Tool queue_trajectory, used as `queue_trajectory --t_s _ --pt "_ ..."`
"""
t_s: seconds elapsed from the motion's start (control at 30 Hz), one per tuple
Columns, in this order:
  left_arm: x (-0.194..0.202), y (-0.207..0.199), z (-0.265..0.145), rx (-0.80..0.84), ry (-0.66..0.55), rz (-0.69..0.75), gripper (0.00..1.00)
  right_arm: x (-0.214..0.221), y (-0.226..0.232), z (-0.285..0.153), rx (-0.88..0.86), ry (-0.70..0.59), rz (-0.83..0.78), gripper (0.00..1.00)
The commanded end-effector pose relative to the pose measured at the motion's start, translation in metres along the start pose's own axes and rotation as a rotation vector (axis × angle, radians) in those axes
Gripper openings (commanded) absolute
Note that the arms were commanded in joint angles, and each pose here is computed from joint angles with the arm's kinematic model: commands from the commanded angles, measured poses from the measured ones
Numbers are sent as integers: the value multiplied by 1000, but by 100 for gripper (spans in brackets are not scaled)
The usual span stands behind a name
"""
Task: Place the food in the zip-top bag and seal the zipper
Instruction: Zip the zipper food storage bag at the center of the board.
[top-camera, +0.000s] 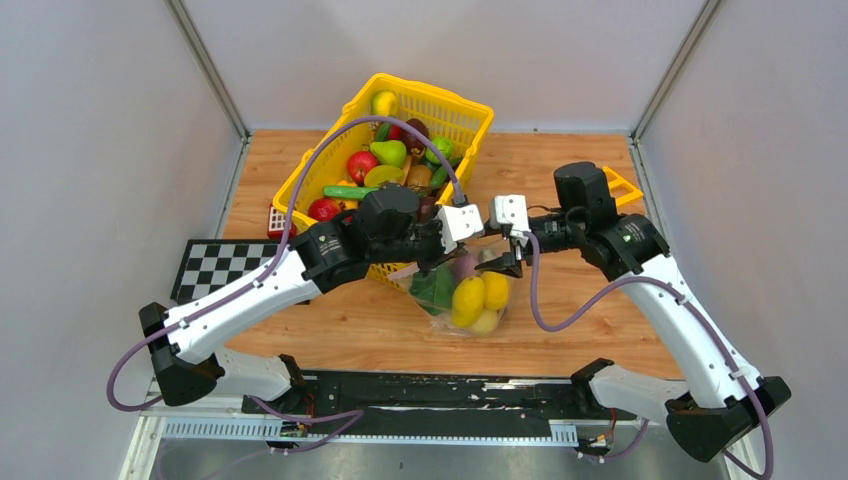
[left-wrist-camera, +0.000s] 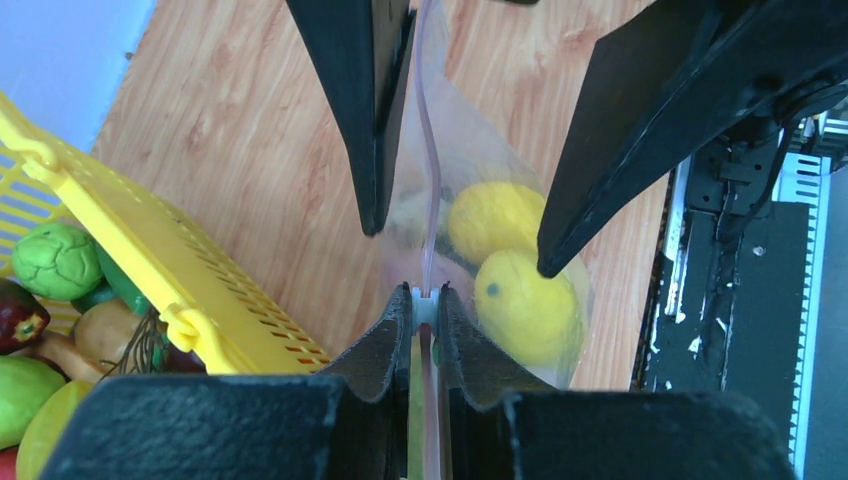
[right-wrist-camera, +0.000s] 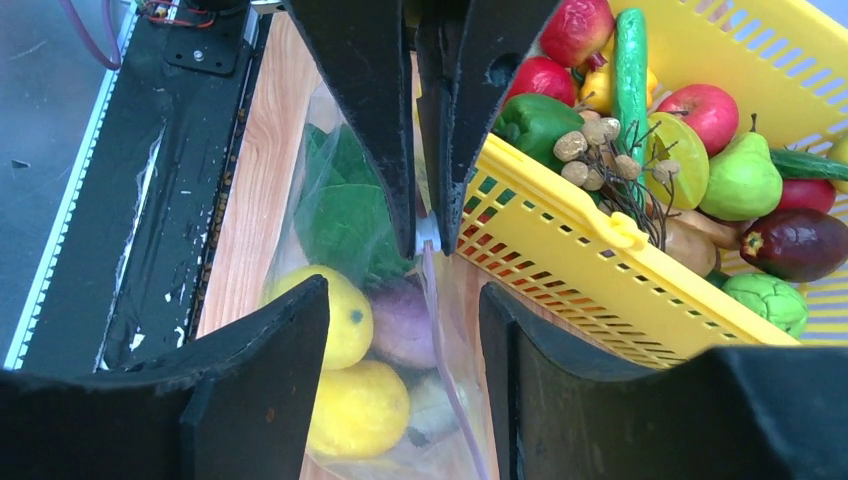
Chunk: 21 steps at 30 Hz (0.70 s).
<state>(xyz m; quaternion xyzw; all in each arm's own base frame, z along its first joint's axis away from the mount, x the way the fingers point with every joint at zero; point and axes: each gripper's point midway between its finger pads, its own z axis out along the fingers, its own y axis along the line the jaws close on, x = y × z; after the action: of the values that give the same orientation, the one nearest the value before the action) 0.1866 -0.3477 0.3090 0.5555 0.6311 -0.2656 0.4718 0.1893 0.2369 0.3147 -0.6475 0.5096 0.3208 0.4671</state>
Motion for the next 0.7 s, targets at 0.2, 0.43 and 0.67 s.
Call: queue_trajectory --t_s 0.2,0.43,0.67 --pt "-33 2 -6 3 -109 -7 0 -6 -11 6 25 15 -89 40" --pt "-34 3 -11 -5 -112 -3 0 -7 -15 1 84 14 -117 9" --pt "-32 4 -13 -16 -108 -7 0 -8 -16 -1 103 16 -122 0"
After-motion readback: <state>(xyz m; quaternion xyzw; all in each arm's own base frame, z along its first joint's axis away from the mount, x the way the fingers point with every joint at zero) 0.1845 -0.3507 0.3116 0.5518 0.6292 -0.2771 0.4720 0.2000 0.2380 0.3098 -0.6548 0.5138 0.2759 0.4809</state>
